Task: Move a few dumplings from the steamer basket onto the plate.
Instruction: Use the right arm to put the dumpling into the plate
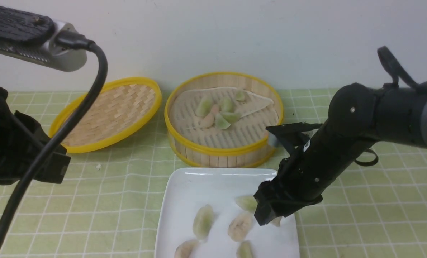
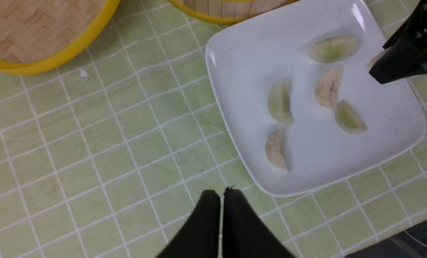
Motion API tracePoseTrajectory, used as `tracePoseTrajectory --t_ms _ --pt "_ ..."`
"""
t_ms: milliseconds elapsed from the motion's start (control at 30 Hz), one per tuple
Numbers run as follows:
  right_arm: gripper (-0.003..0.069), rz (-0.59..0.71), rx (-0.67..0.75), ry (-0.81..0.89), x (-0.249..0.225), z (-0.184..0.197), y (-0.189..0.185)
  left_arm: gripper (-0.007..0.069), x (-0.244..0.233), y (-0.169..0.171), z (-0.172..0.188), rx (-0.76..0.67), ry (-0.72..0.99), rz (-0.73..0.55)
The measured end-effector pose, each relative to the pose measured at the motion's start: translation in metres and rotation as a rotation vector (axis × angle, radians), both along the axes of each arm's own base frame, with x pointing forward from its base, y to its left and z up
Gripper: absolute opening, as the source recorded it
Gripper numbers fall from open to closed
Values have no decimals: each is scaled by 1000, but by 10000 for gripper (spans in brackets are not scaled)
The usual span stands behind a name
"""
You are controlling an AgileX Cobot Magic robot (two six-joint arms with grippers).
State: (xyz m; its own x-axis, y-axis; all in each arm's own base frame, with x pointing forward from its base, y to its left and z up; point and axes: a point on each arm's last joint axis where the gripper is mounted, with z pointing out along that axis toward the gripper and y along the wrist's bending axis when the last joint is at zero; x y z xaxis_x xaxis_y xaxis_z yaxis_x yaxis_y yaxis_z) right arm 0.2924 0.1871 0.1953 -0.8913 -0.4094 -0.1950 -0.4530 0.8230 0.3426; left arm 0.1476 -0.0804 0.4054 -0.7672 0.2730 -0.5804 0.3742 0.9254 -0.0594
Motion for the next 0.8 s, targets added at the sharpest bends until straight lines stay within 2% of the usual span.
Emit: tracePoseTrajectory --t_ms 33,133,233,333,467,633,667,700,800 --pt "479 11 0 3 1 4 1 -6 0 0 0 0 0 0" --pt "518 42 5 28 3 18 4 -6 0 0 0 -2 1 -1" --pt "527 60 10 52 3 32 6 -6 0 0 0 -2 1 -1" --pt "505 58 29 -4 1 67 4 -6 0 0 0 -3 1 -1" --pt "384 16 34 -140 -19 118 -13 -6 0 0 0 -2 1 -2" --pt "144 -63 64 -417 -79 202 -56 -6 0 -1 0 -7 1 -6" --pt "135 -66 66 -428 -82 205 -58 -6 0 -1 0 -10 1 -7" --pt "58 -88 89 -532 -110 230 -76 -6 0 -2 0 -19 0 -13" --pt "5 -126 134 -702 -163 260 -108 -6 0 -4 2 -36 -14 -27"
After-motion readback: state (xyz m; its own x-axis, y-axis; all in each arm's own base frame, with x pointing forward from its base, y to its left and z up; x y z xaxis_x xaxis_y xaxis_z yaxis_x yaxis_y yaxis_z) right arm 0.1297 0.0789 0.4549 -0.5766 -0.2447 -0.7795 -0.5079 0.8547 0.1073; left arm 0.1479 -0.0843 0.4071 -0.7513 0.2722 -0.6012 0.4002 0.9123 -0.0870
